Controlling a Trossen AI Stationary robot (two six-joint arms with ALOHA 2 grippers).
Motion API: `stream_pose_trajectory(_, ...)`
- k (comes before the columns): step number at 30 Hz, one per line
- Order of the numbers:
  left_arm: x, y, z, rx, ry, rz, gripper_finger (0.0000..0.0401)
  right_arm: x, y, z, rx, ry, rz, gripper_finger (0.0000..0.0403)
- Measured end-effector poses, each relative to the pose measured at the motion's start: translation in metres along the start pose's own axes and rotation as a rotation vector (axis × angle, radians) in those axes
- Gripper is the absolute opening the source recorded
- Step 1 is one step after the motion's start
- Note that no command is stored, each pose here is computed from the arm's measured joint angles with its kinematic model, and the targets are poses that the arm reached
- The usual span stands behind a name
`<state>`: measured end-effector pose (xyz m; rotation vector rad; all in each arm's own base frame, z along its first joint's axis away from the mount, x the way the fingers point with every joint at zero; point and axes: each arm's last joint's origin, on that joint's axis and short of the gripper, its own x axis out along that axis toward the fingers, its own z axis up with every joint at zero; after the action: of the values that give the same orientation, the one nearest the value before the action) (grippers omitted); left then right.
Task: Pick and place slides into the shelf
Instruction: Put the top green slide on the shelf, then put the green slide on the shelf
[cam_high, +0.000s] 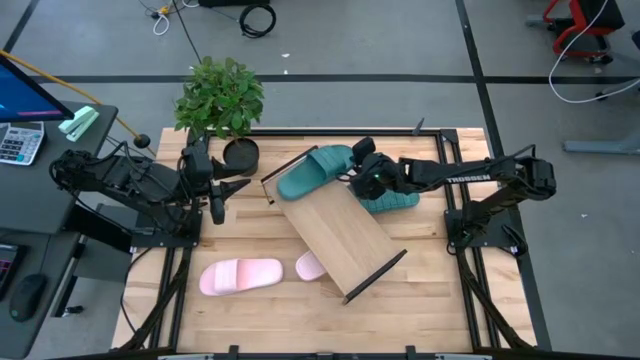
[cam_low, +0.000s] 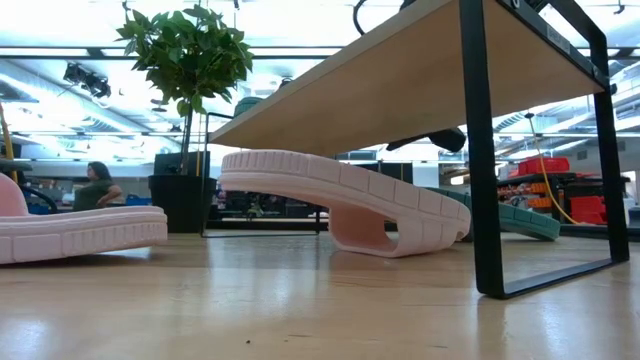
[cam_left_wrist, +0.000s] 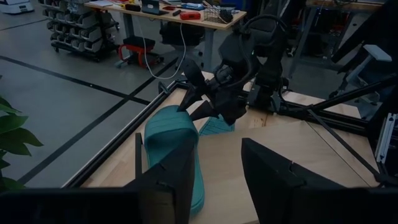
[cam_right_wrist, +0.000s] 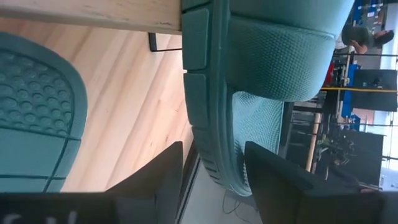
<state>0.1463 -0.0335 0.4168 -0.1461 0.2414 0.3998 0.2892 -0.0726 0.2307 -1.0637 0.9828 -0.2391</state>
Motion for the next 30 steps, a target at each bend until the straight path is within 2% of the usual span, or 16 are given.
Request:
stream_pose_trajectory(9, 0.0, 0.0, 0.0, 0.0, 0.001, 0.0, 0.0138, -0.018, -0.019, 0.001, 0.041, -0.011, -0.035, 0.0203)
stream_pose_trajectory(14, 0.0, 0.0, 0.0, 0.001, 0.001, 0.0, 0.0142, -0.036, -0.027, -0.008, 0.188, 0.058, 0.029, 0.0216)
stream_pose_trajectory(20, 0.0, 0.001, -0.004, 0.033, 0.036, 0.012, 0.0134, -0.055, -0.021, -0.015, 0.189, 0.056, 0.127, 0.0216)
stream_pose_trajectory(25, 0.0, 0.002, -0.005, 0.04, 0.044, 0.015, 0.0134, -0.061, -0.017, -0.038, 0.45, 0.182, 0.222, 0.0215)
stream_pose_trajectory(30, 0.0, 0.002, -0.005, 0.041, 0.044, 0.015, 0.014, -0.061, -0.011, -0.055, 0.651, 0.256, 0.399, 0.0215)
